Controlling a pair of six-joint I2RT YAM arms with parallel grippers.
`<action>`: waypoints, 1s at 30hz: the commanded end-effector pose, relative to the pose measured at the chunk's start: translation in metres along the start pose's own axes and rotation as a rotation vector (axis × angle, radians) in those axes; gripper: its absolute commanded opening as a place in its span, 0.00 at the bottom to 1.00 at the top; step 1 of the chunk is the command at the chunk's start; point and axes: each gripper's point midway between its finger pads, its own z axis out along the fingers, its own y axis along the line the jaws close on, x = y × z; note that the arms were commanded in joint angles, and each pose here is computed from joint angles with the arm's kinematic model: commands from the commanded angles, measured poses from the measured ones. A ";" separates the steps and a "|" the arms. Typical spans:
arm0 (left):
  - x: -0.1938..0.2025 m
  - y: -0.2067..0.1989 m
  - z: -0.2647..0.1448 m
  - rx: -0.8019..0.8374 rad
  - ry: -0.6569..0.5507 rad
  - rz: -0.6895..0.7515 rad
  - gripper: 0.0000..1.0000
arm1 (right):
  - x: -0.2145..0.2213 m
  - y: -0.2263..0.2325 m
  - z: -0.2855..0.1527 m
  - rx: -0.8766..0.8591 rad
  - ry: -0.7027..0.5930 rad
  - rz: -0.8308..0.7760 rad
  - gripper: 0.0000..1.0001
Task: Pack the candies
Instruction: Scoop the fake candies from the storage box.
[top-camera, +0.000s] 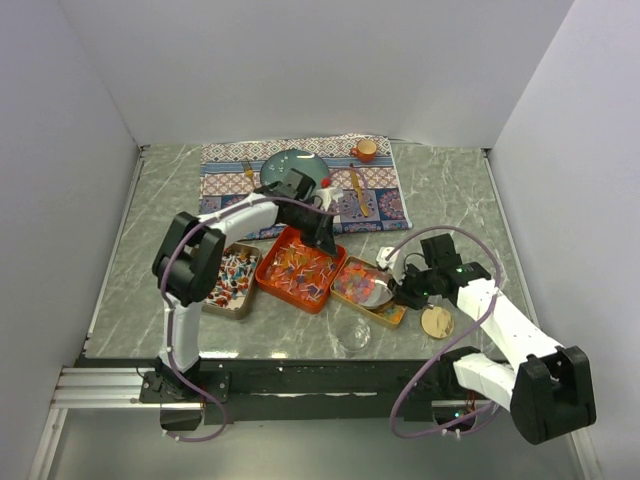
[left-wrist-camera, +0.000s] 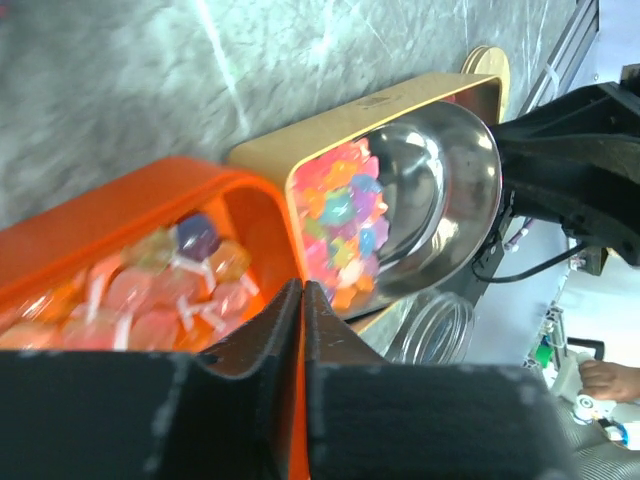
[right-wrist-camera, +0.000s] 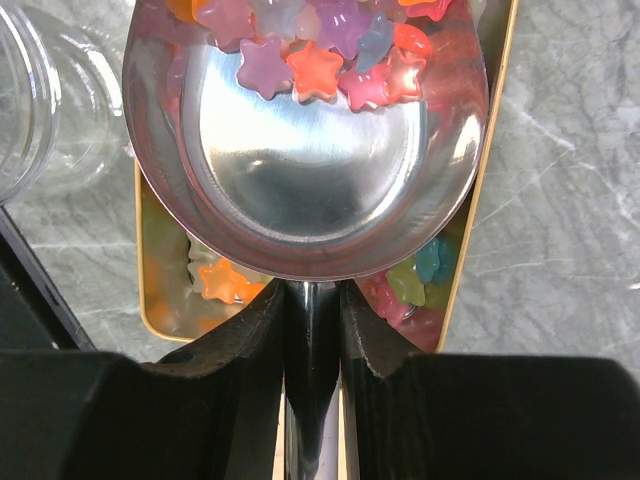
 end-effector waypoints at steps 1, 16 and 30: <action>-0.018 -0.017 0.019 0.046 -0.026 0.008 0.06 | -0.034 -0.031 -0.008 0.095 -0.086 -0.058 0.00; -0.010 -0.005 0.052 0.019 0.023 -0.075 0.01 | -0.051 -0.032 -0.008 0.152 -0.234 -0.067 0.00; -0.008 0.012 0.061 -0.040 0.029 -0.083 0.01 | -0.031 -0.024 -0.008 0.209 -0.217 -0.267 0.00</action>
